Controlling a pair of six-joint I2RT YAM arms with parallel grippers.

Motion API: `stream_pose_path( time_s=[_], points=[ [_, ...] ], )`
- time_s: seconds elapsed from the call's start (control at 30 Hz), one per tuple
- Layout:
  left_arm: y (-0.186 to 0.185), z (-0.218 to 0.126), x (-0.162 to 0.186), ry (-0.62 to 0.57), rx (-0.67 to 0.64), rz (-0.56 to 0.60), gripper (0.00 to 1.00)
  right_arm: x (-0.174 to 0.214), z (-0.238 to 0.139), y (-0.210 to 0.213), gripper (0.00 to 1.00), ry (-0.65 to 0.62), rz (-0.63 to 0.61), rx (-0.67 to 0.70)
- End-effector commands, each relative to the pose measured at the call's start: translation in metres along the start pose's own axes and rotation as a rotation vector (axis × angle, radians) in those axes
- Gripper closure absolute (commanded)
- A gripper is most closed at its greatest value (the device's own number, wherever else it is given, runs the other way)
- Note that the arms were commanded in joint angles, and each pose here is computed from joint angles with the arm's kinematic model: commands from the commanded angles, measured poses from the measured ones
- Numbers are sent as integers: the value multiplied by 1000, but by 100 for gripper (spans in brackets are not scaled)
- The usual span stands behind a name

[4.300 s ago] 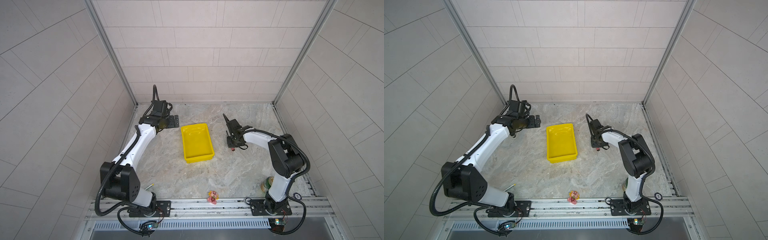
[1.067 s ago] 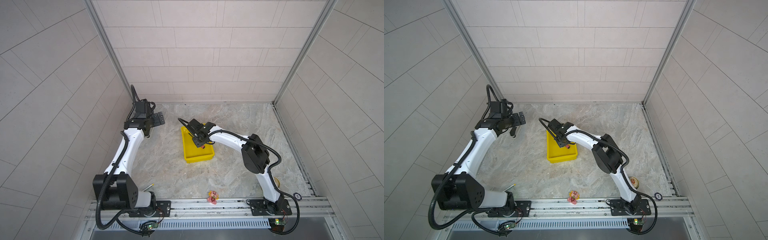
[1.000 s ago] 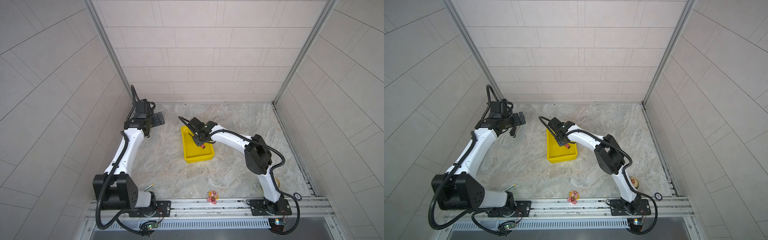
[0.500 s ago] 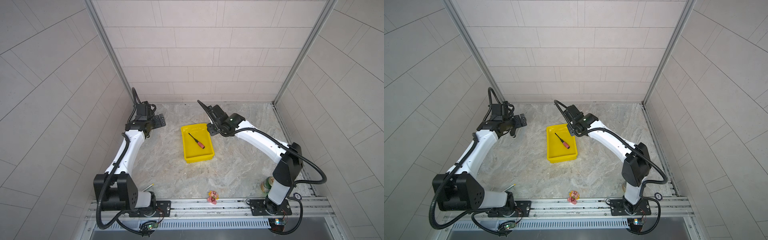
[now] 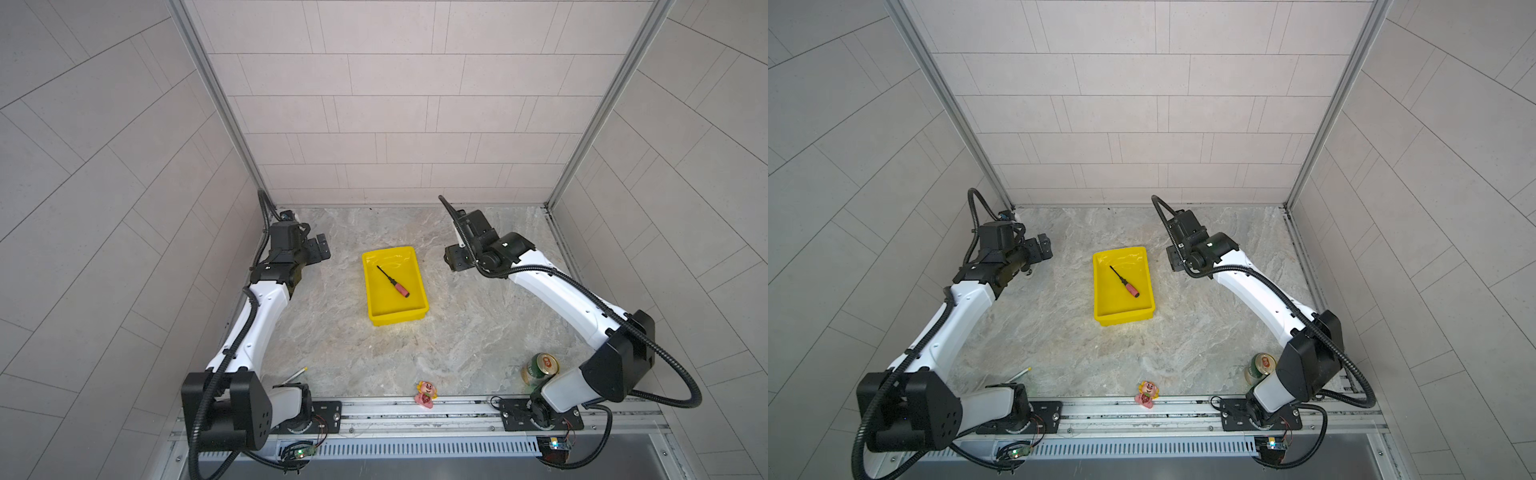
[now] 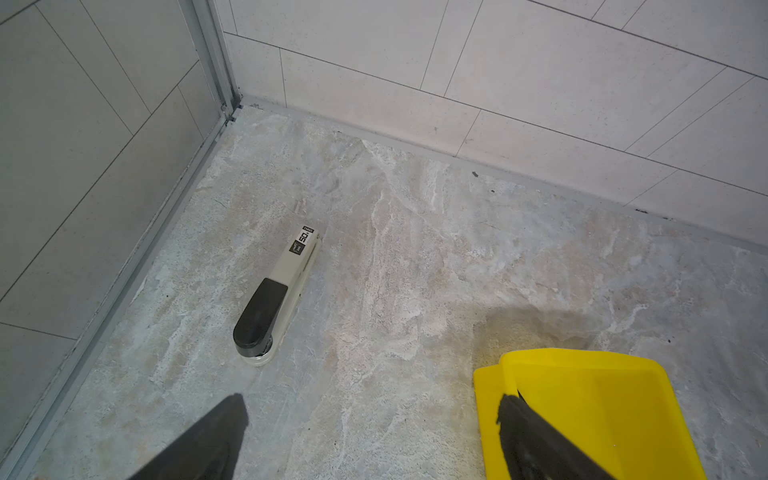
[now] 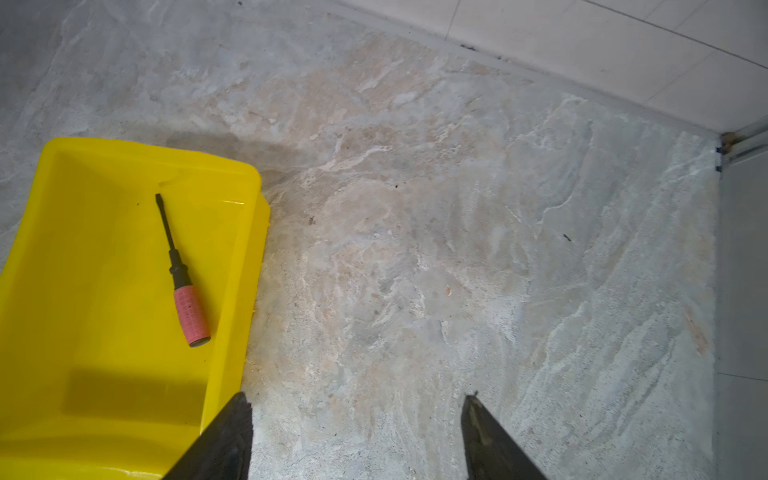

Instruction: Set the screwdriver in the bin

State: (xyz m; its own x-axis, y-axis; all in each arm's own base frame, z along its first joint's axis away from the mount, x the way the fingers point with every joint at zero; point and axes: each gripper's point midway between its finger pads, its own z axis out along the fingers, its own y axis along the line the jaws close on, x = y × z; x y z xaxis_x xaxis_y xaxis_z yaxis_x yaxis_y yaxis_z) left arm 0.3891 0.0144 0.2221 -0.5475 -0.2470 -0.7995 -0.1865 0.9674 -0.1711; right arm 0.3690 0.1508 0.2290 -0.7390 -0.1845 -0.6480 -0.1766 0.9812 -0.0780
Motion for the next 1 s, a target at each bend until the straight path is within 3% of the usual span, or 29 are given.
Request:
stream_pose_path(
  time_s=[0.0,0.1,0.13,0.17,0.2,0.57,0.8,0.97],
  points=[
    [-1,-1,-5,-30,14,28,0,3,-14,-22,30,-29,29,26],
    [-6,2,1,-12,46,63,0,7,-27,-37,28,-50,40,61],
    [-6,2,1,-17,48,63,0,7,-32,-43,21,-66,45,85],
    [-5,2,0,-26,42,63,0,8,-35,-50,3,-85,51,110],
    [-4,2,0,-37,35,62,0,8,-38,-54,1,-100,57,125],
    [16,-21,0,-299,-28,77,0,18,-58,-100,1,-172,164,233],
    [30,-5,16,-228,-105,109,0,31,-58,-116,1,-182,186,279],
    [39,5,32,-301,-129,124,0,28,-50,-122,1,-212,157,317]
  ],
)
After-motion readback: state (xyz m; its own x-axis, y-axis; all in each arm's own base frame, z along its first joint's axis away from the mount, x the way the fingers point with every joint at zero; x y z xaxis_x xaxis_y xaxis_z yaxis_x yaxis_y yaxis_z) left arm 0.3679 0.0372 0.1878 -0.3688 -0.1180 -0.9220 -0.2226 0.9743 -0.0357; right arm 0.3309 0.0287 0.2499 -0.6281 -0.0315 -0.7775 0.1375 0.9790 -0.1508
